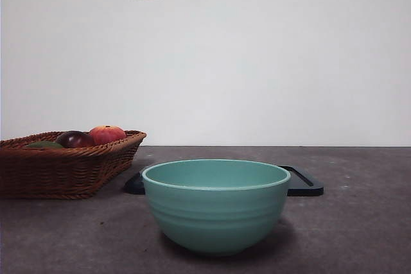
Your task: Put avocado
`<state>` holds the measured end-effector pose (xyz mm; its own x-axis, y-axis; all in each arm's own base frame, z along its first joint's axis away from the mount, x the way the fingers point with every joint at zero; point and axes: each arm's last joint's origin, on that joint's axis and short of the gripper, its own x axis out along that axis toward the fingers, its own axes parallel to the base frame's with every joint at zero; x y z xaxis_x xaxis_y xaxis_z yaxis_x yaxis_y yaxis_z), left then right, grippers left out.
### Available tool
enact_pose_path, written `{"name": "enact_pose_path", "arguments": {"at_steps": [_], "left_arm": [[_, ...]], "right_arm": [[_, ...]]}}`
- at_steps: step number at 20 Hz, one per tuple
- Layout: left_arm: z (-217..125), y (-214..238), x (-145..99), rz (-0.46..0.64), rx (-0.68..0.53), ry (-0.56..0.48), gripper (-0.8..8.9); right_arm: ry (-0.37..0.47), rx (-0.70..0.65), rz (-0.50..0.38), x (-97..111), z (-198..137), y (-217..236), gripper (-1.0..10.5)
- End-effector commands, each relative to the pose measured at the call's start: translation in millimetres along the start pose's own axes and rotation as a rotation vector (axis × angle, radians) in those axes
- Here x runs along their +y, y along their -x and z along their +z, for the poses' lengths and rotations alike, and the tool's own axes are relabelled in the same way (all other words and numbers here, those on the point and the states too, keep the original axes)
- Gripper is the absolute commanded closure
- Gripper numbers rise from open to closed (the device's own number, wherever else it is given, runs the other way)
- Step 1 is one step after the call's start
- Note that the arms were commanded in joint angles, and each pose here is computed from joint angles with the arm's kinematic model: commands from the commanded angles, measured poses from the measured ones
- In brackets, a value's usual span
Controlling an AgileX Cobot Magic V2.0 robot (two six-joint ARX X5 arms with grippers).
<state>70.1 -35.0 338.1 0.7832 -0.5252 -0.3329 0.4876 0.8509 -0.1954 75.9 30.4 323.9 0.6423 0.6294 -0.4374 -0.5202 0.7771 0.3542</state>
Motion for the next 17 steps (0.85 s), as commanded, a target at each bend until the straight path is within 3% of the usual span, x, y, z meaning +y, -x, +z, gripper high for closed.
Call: {"name": "enact_pose_path", "arguments": {"at_steps": [1, 7, 8, 11, 12, 17], "left_arm": [[-1.2, 3.1, -1.0, -0.006, 0.042, 0.014, 7.96], [-6.2, 3.4, -0.3, 0.002, 0.093, 0.023, 7.72], [-6.1, 3.4, -0.3, 0.002, 0.093, 0.022, 7.09], [-5.4, 3.4, -0.5, 0.000, 0.085, 0.021, 3.28], [-5.4, 3.4, -0.4, 0.000, 0.086, 0.021, 2.79], [-5.3, 3.4, -0.4, 0.000, 0.084, 0.021, 2.78]], "right_arm": [[0.034, -0.022, 0.009, 3.0, 4.4, 3.5, 9.3], [0.038, -0.025, 0.001, 2.8, 4.6, 3.6, 9.2], [0.041, -0.025, 0.000, 2.8, 4.7, 3.6, 8.4], [0.043, -0.033, -0.053, 1.3, 5.0, 3.6, 4.6], [0.042, -0.035, -0.068, 0.8, 5.1, 3.6, 4.2], [0.047, -0.045, -0.075, 0.7, 6.0, 3.7, 4.1]]}}
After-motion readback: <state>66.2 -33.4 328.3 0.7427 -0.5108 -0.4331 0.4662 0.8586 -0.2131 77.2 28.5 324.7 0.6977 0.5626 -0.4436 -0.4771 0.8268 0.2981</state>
